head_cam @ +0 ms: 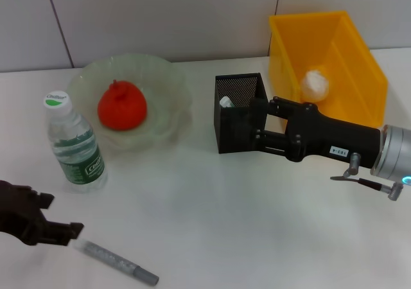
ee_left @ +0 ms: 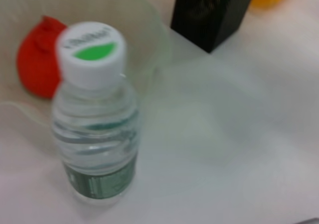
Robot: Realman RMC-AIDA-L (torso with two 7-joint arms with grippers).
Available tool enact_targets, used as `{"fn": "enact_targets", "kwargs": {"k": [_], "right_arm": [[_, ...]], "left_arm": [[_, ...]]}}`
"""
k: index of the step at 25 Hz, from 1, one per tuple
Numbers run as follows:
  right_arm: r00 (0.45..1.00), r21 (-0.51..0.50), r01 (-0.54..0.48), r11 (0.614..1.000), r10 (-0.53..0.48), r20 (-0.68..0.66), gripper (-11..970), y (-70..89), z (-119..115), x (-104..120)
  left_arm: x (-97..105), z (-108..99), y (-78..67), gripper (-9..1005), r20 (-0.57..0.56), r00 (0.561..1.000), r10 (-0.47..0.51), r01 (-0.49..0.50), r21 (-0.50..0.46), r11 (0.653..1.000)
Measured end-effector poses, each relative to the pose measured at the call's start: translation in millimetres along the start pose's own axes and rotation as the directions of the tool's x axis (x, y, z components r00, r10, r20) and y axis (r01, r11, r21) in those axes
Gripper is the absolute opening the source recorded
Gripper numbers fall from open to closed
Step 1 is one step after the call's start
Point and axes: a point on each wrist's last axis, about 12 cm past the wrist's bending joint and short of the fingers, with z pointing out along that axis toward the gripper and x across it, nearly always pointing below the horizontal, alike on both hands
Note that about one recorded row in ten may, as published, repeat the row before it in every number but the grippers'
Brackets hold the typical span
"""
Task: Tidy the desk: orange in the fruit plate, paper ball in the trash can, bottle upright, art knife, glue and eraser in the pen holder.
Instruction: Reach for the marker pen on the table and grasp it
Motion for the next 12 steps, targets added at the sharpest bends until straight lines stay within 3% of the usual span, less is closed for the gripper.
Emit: {"fn": "enact_targets", "kwargs": {"k": [12], "right_arm": [[1.000, -0.009, 0.004, 1.000, -0.004, 0.003, 733, -0.7, 4.9, -3.2]], "left_arm": [[-10.3, 3.3, -5.8, 674, -0.034, 0.999, 0.015, -0.015, -0.009, 1.000]]}}
